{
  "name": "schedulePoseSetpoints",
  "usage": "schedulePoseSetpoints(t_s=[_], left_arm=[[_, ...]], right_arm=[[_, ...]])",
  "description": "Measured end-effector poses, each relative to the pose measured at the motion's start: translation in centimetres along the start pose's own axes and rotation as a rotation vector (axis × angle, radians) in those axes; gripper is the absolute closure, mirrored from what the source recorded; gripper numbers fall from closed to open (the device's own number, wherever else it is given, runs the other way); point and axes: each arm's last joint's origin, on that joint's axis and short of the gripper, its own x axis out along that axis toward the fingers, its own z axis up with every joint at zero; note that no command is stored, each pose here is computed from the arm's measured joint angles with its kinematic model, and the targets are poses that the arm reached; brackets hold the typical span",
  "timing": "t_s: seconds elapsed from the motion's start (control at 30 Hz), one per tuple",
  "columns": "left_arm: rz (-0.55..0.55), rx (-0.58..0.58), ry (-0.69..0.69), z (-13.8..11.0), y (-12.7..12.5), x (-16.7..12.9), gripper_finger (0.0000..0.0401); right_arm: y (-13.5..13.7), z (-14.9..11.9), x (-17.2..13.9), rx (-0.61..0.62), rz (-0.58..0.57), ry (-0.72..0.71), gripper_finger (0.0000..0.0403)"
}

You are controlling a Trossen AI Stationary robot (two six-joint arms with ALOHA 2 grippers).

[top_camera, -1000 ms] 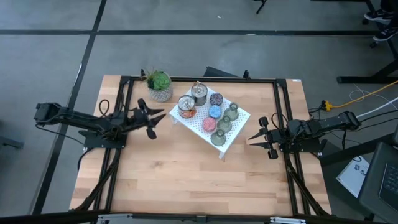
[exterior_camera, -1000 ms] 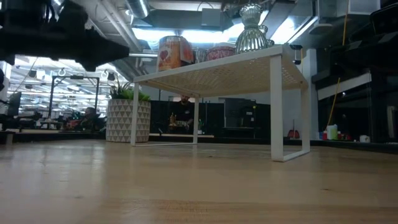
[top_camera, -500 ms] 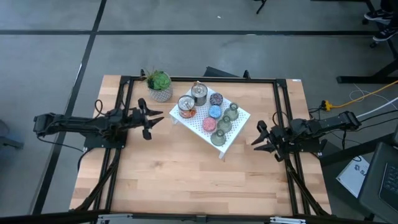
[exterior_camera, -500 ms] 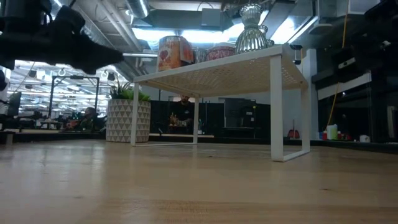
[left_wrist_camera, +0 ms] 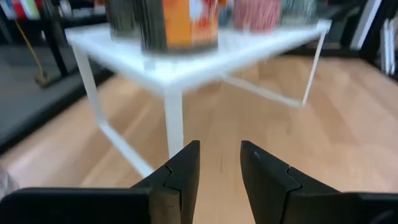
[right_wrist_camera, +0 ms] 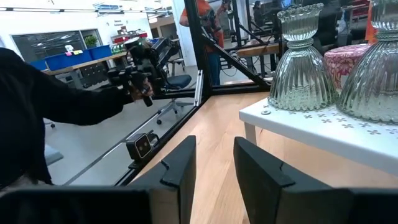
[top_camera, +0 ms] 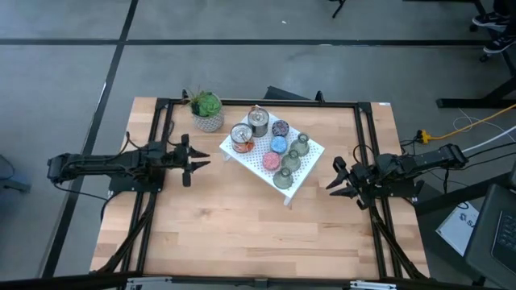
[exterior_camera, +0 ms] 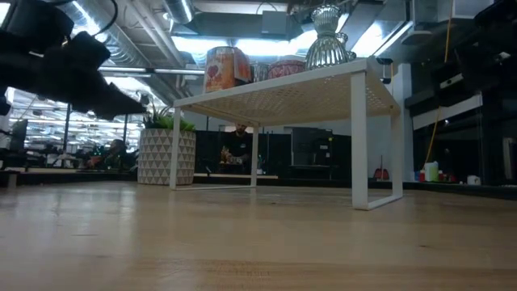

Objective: Pick & Place candle stick holders
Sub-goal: Return to Home Position

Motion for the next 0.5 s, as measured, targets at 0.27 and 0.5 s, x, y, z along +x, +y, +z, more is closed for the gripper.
schedulePoseSetpoints(t_s=[0.27, 0.5], left_arm=[[0.009, -0.068, 0.069, -0.65, 0.03, -0.02, 0.0291], [0.012, -0.068, 0.069, -0.66, 0.03, -0.02, 0.0292]], right_arm=[[0.00, 0.00, 0.00, 0.000, 0.000, 0.000, 0.0291], [0.00, 0.00, 0.00, 0.000, 0.000, 0.000, 0.0291]])
